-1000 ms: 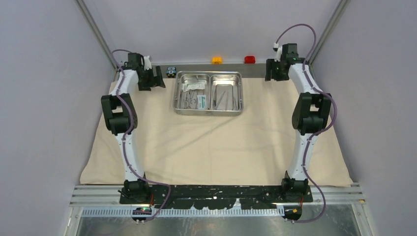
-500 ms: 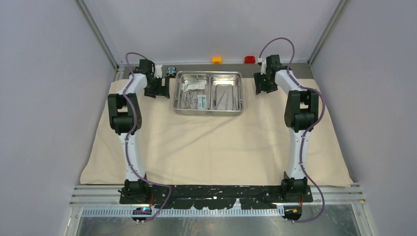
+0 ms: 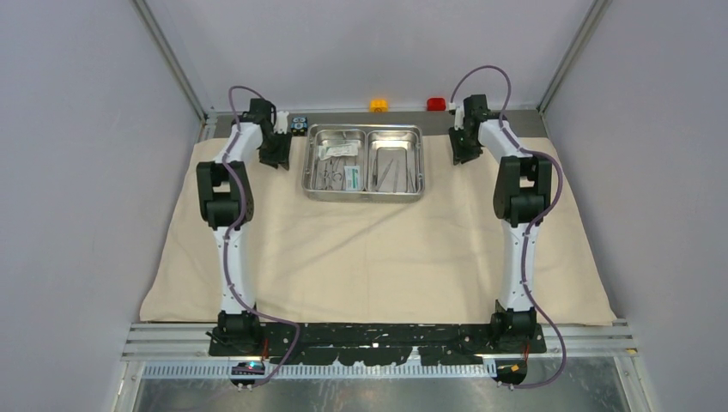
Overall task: Open and lay out the surgical kit
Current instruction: Smooth out the surgical kit at the center of the board.
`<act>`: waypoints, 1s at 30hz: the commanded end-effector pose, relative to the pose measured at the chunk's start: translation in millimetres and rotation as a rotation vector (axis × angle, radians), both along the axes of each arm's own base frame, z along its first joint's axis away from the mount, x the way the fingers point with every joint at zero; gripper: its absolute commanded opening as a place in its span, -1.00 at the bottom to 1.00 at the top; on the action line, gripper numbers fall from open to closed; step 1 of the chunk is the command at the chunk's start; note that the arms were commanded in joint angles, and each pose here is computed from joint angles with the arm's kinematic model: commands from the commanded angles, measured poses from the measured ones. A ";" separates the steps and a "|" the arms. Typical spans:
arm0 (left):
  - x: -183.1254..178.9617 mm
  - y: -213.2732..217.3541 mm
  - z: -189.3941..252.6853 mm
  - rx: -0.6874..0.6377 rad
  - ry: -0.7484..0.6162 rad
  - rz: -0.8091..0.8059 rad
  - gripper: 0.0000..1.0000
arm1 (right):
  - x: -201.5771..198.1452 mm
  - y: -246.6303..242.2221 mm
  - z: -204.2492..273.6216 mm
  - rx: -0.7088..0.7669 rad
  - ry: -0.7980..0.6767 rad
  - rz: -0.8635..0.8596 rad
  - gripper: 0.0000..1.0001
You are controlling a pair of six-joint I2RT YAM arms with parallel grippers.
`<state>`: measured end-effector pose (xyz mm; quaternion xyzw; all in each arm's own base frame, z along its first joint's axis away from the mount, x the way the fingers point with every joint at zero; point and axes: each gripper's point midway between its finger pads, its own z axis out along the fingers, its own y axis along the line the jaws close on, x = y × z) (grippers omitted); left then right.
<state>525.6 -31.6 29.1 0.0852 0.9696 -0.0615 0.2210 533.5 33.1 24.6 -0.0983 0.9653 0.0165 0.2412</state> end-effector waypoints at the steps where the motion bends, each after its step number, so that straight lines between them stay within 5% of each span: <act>1: -13.8 -19.5 -32.2 -0.031 0.124 -0.039 -0.32 | -2.1 -9.4 -22.7 -0.039 0.054 -0.001 -0.47; 4: -7.4 -22.2 -33.0 -0.036 0.130 -0.033 -0.72 | 1.8 -10.2 -24.6 -0.041 0.053 -0.006 -0.65; 8: 2.3 -23.8 -31.7 -0.043 0.126 -0.025 -1.00 | 9.7 -15.4 -23.9 -0.055 0.044 -0.016 -0.88; 30: 36.9 -30.0 -31.7 -0.080 0.067 0.044 -1.00 | 36.5 -56.2 -20.9 -0.191 0.026 -0.074 -0.99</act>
